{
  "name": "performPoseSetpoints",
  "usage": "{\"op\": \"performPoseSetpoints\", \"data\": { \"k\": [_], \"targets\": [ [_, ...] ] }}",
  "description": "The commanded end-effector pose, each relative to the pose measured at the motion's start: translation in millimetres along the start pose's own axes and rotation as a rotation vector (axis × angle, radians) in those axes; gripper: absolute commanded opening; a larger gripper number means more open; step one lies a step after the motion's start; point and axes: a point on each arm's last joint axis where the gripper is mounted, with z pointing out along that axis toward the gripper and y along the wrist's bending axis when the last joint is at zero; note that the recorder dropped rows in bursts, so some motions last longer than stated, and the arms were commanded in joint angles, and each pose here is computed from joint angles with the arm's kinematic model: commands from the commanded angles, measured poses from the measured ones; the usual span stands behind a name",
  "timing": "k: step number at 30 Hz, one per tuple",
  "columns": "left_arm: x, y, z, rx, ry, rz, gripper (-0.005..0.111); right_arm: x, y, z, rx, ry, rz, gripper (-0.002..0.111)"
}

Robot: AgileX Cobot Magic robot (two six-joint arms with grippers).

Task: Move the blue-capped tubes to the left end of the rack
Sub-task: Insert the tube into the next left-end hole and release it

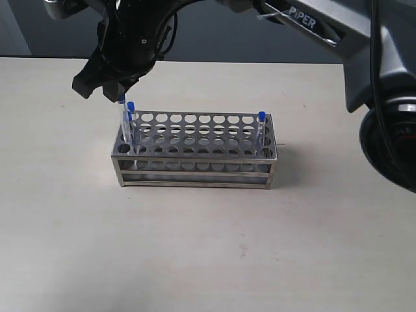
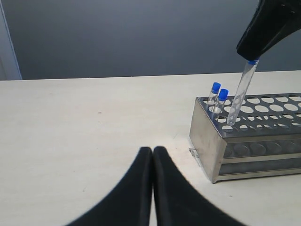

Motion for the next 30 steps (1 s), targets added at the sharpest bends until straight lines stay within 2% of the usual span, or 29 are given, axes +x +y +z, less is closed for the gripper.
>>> {"op": "performPoseSetpoints", "data": {
  "k": [1, 30],
  "targets": [
    [-2.2, -0.7, -0.2, 0.011, -0.008, 0.002, 0.001, 1.4, -2.6, 9.5, -0.004, 0.011, -0.004, 0.0],
    [-2.2, -0.7, -0.2, 0.011, -0.008, 0.002, 0.001, -3.6, -4.8, 6.7, 0.023, -0.026, -0.02, 0.0]
  ]
}}
